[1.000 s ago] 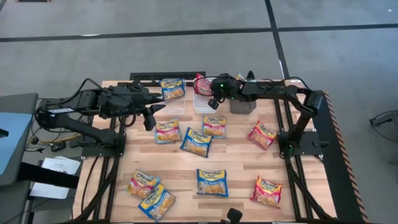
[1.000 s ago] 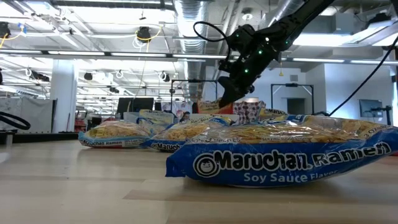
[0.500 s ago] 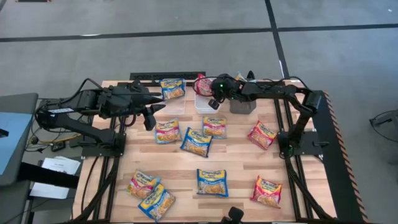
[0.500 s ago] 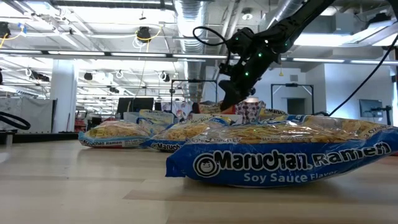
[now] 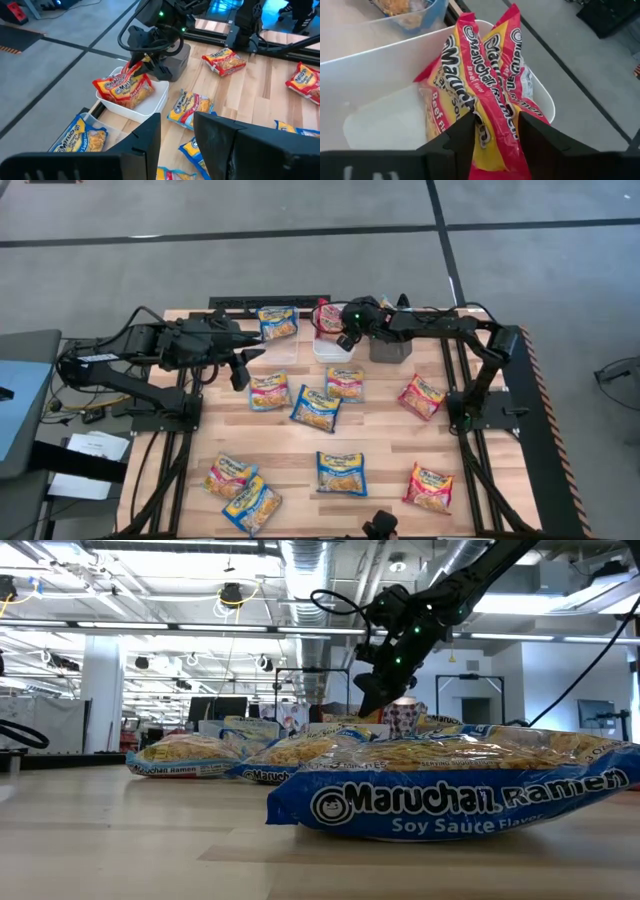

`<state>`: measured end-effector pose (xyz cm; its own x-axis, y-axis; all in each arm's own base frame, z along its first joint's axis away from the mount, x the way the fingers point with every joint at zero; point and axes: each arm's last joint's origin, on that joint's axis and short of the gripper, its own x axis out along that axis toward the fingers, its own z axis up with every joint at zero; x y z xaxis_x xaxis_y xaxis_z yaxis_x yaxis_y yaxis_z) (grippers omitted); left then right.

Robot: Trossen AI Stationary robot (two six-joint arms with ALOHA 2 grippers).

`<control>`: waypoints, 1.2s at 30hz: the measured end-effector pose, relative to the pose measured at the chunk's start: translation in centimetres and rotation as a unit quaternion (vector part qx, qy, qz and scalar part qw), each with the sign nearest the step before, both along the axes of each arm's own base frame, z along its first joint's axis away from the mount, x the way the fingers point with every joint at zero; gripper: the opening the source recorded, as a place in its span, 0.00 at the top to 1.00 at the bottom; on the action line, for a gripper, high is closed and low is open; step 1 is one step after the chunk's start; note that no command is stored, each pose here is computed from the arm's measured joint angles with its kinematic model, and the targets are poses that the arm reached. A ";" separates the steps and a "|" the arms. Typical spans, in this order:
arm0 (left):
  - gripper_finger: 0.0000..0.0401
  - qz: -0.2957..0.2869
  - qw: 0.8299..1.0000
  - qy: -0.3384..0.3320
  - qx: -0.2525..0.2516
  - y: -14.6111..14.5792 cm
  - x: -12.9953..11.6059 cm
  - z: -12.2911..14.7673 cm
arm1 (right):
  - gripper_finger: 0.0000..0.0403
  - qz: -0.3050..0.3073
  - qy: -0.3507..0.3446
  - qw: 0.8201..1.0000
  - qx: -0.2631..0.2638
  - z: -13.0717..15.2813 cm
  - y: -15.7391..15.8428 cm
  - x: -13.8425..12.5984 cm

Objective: Sort Maruchan noodles
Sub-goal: Put the red noodle pack into the white bin, then put the blue noodle pack into the transparent bin

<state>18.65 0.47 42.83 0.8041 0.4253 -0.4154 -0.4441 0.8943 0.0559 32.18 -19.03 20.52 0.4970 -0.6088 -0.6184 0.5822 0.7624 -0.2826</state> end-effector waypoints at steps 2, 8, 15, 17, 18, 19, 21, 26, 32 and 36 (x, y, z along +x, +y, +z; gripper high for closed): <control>0.73 0.000 1.000 0.002 0.000 0.0 0.0 0.0 | 0.56 0.001 0.000 1.000 0.000 0.0 0.0 0.0; 0.73 0.003 1.000 -0.007 -0.011 0.0 0.0 0.0 | 0.55 0.002 0.015 1.000 0.004 1.8 0.0 0.1; 0.73 0.009 1.000 -0.012 -0.028 0.0 0.0 0.0 | 0.55 0.005 0.062 0.997 0.034 5.3 0.3 0.2; 0.73 0.006 1.000 -0.010 -0.024 0.0 0.0 0.0 | 0.55 0.008 0.079 0.996 0.043 6.2 0.5 0.1; 0.73 0.006 1.000 -0.010 -0.024 0.0 0.0 0.0 | 0.55 0.009 0.084 0.995 0.045 6.7 0.6 0.1; 0.73 0.006 1.000 -0.010 -0.025 0.0 0.0 0.0 | 0.55 0.010 0.089 0.995 0.048 7.2 0.7 0.1; 0.73 0.004 0.999 -0.009 -0.032 -0.1 0.0 -0.1 | 0.55 0.012 0.107 0.993 0.058 7.8 1.0 0.0; 0.73 0.003 0.999 0.021 -0.034 -0.1 -0.3 -0.6 | 0.56 0.013 0.138 0.986 0.090 9.6 1.5 -0.8; 0.73 0.007 0.998 0.039 -0.038 -0.1 -0.5 -0.9 | 0.57 0.019 0.158 0.971 0.176 10.2 2.8 -2.0; 0.73 0.011 0.998 0.034 -0.045 -0.1 -0.5 -0.9 | 0.57 0.021 0.196 0.952 0.236 10.2 4.1 -3.3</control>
